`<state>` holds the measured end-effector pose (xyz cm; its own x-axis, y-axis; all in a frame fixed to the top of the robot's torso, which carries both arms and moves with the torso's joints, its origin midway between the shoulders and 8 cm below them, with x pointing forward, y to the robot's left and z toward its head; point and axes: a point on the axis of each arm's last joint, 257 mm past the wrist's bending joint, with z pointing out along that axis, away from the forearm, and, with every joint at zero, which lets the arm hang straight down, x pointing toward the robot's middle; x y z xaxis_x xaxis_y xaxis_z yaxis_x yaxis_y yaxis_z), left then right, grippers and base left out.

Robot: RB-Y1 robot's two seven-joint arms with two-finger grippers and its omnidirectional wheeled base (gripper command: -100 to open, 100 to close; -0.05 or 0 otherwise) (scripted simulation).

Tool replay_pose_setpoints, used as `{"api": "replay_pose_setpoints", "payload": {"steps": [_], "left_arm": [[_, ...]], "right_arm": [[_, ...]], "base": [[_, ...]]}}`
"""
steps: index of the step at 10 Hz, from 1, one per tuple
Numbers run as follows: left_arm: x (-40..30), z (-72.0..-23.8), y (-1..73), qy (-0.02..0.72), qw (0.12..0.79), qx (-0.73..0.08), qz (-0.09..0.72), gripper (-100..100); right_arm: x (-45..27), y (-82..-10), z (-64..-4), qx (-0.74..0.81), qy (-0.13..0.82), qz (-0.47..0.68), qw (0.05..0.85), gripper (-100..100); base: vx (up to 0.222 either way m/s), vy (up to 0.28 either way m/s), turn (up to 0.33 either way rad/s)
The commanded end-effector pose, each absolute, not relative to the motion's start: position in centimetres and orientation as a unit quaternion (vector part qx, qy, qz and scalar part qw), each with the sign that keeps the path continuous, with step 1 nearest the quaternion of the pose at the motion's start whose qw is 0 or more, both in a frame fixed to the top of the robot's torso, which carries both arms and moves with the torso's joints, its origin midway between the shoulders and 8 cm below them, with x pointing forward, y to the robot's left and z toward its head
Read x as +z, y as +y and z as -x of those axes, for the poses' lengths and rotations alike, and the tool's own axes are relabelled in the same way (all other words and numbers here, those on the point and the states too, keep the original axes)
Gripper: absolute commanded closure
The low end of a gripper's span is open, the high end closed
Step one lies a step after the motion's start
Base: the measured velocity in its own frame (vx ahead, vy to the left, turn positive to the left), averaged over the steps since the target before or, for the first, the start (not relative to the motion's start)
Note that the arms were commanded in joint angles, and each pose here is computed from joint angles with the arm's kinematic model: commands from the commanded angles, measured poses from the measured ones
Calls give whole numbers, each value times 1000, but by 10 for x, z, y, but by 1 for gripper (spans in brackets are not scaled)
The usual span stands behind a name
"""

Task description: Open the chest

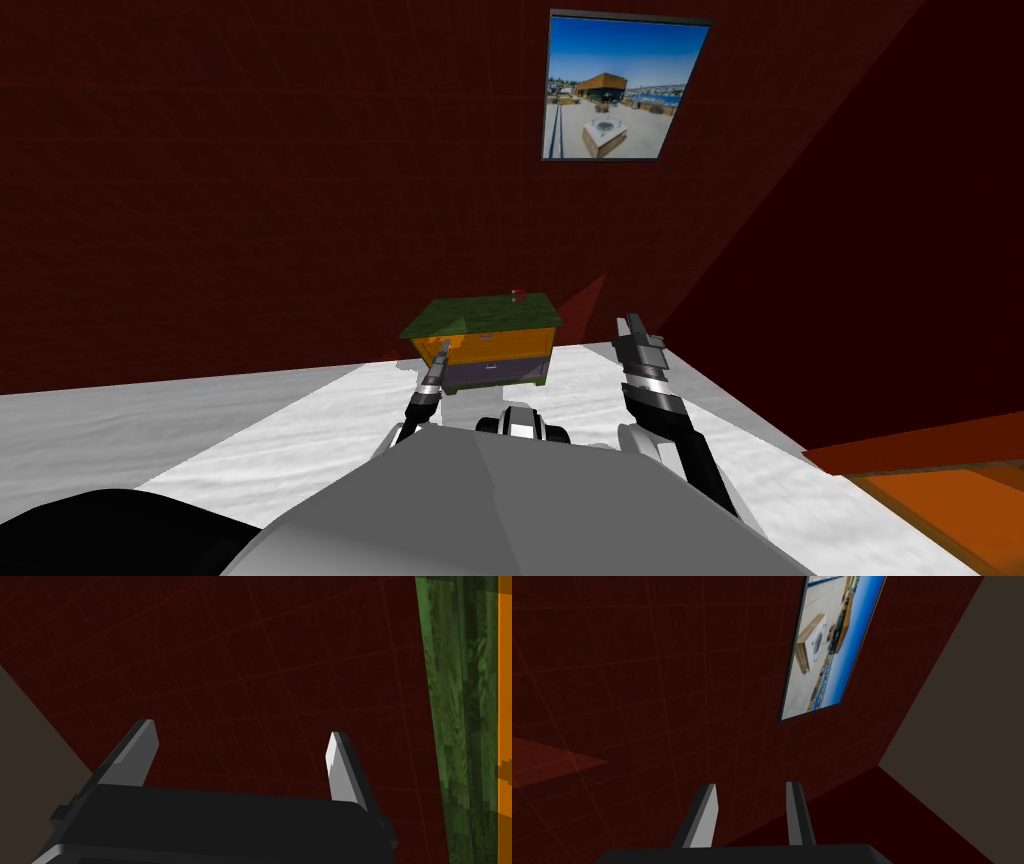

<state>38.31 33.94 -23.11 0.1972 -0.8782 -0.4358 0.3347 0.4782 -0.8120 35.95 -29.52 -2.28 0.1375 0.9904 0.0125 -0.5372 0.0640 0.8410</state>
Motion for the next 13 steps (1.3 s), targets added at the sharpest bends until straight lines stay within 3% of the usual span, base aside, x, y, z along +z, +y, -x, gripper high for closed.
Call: {"api": "replay_pose_setpoints", "payload": {"steps": [1, 13], "left_arm": [[-251, -377, 343, 481, 714, -415, 293, -100], [-326, -352, 342, 508, 691, -395, 329, -100]], "right_arm": [[-23, -295, -360, 579, 310, -365, 660, 0], [-23, -295, -360, 579, 310, -365, 660, 0]], "base": [[72, -19, 12], [76, -31, 10]]}}
